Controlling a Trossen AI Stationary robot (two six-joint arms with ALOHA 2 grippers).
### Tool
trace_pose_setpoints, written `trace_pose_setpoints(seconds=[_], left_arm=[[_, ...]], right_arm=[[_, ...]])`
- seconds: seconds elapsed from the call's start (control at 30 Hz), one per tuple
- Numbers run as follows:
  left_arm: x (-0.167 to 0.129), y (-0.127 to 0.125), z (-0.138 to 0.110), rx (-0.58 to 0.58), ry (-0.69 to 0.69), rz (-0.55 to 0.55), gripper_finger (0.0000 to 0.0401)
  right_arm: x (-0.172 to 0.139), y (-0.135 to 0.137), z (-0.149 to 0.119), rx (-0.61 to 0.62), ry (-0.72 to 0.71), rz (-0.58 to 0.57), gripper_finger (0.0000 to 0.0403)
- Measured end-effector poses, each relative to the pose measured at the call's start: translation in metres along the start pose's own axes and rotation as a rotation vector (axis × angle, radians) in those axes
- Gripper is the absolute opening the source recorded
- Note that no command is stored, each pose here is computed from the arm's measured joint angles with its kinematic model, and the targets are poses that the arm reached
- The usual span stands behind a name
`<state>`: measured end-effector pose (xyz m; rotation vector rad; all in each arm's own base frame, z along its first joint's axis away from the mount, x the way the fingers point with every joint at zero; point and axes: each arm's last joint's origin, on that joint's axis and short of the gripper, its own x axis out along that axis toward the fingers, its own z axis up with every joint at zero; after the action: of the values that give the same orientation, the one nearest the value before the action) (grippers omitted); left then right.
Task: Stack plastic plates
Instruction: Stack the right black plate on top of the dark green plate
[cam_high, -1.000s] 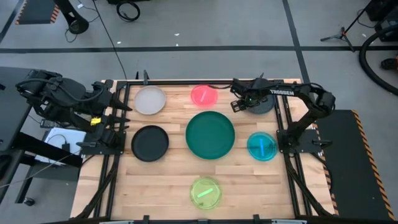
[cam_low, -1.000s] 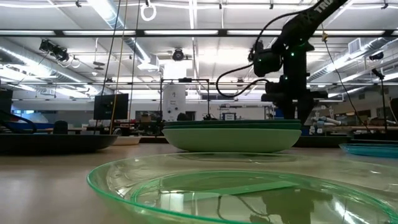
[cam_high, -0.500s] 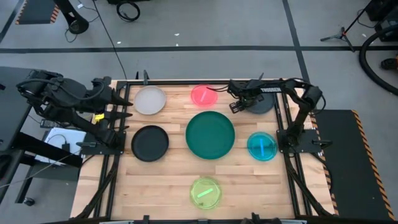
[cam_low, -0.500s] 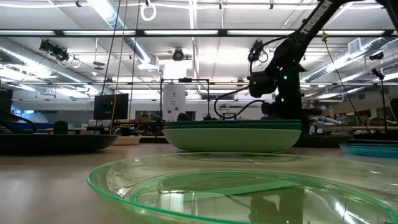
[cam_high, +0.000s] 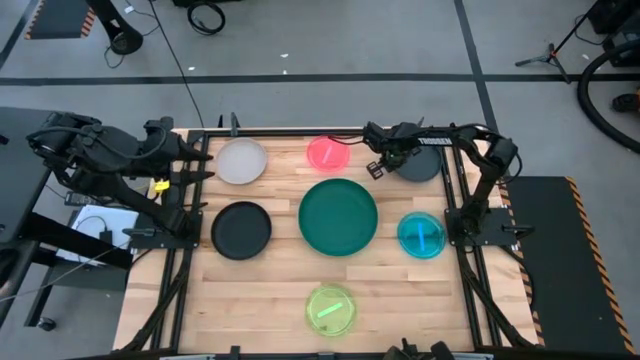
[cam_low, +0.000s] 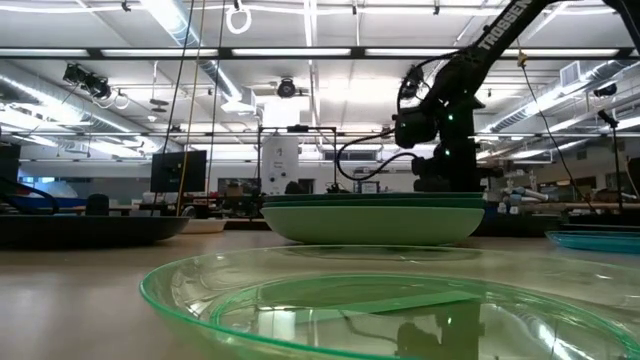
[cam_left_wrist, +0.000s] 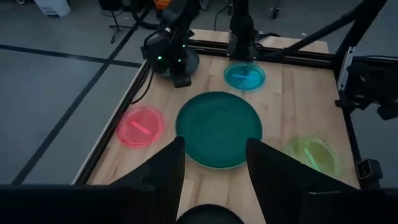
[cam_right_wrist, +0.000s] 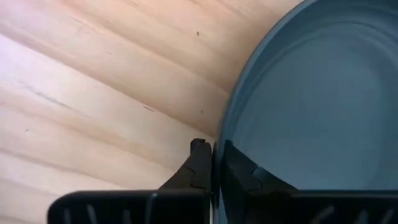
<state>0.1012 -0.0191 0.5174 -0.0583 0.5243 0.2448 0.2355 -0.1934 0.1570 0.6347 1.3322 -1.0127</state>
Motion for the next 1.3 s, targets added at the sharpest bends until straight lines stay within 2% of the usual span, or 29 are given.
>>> trace_pose_setpoints(seconds=[0.13, 0.27, 0.47, 0.63, 0.73, 0.83, 0.93, 1.17, 1.3], left_arm=[[0.002, -0.001, 0.0, 0.006, 0.011, 0.0, 0.0176], [0.008, -0.005, -0.002, 0.03, 0.066, -0.017, 0.0176], [0.02, -0.011, -0.004, 0.04, 0.147, 0.009, 0.0176], [0.023, -0.013, -0.003, 0.045, 0.153, 0.01, 0.0176], [0.021, -0.012, -0.003, 0.044, 0.151, 0.01, 0.0176], [0.021, -0.012, -0.003, 0.047, 0.15, 0.01, 0.0176], [0.021, -0.012, -0.003, 0.048, 0.15, 0.01, 0.0176], [0.022, -0.012, -0.003, 0.049, 0.151, 0.01, 0.0176], [0.022, -0.012, -0.003, 0.048, 0.151, 0.01, 0.0176]], right_arm=[[-0.016, 0.006, -0.001, -0.042, -0.018, -0.013, 0.0017], [-0.048, 0.027, -0.009, -0.174, -0.106, 0.003, 0.0013], [-0.111, 0.078, -0.044, -0.432, -0.204, 0.139, 0.0013], [-0.153, 0.125, -0.09, -0.685, -0.286, 0.25, 0.0013], [-0.166, 0.149, -0.118, -0.807, -0.33, 0.297, 0.0013], [-0.167, 0.168, -0.139, -0.88, -0.346, 0.327, 0.0013], [-0.154, 0.183, -0.149, -0.905, -0.319, 0.311, 0.0013], [-0.116, 0.21, -0.143, -0.902, -0.252, 0.298, 0.0014], [-0.107, 0.218, -0.138, -0.89, -0.253, 0.321, 0.0021]])
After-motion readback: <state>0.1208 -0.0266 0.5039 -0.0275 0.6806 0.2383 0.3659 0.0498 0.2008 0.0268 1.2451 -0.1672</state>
